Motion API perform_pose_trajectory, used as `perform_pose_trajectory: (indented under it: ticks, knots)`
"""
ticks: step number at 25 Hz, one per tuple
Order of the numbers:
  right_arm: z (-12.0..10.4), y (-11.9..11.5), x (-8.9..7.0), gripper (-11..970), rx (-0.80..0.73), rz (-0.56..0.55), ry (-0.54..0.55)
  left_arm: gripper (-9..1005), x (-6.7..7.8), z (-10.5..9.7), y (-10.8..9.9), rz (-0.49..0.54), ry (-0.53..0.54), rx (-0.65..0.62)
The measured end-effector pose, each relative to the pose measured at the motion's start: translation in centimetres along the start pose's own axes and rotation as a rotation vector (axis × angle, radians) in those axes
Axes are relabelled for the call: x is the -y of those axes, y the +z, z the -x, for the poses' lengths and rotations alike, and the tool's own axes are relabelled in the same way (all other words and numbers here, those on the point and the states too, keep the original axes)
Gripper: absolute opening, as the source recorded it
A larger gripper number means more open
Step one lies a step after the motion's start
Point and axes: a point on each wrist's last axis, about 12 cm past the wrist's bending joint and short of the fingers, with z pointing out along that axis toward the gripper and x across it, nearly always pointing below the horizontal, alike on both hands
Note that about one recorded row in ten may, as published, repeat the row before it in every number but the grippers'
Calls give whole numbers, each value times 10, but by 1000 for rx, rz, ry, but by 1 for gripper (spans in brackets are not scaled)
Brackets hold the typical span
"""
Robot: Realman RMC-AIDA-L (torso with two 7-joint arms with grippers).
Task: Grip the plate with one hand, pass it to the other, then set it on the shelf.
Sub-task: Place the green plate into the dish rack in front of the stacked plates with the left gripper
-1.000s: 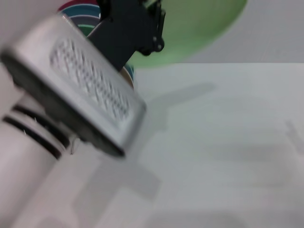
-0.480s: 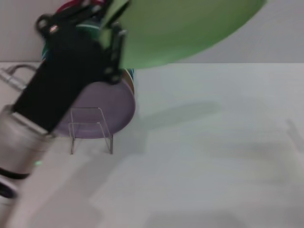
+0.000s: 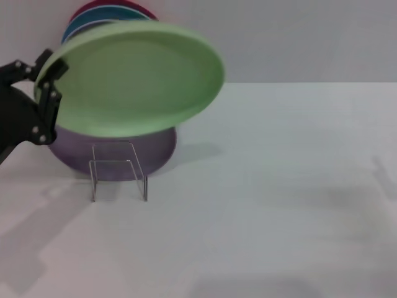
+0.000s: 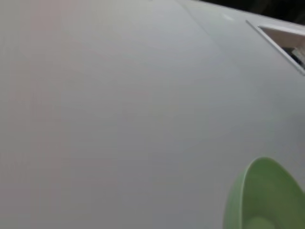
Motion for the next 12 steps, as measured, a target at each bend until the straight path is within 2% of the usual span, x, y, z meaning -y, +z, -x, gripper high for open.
perform_pose_trajectory:
  ticks: [12]
  knots:
    - [3, 2, -5, 682, 27, 40, 8, 72, -6, -9, -11, -38, 104, -92]
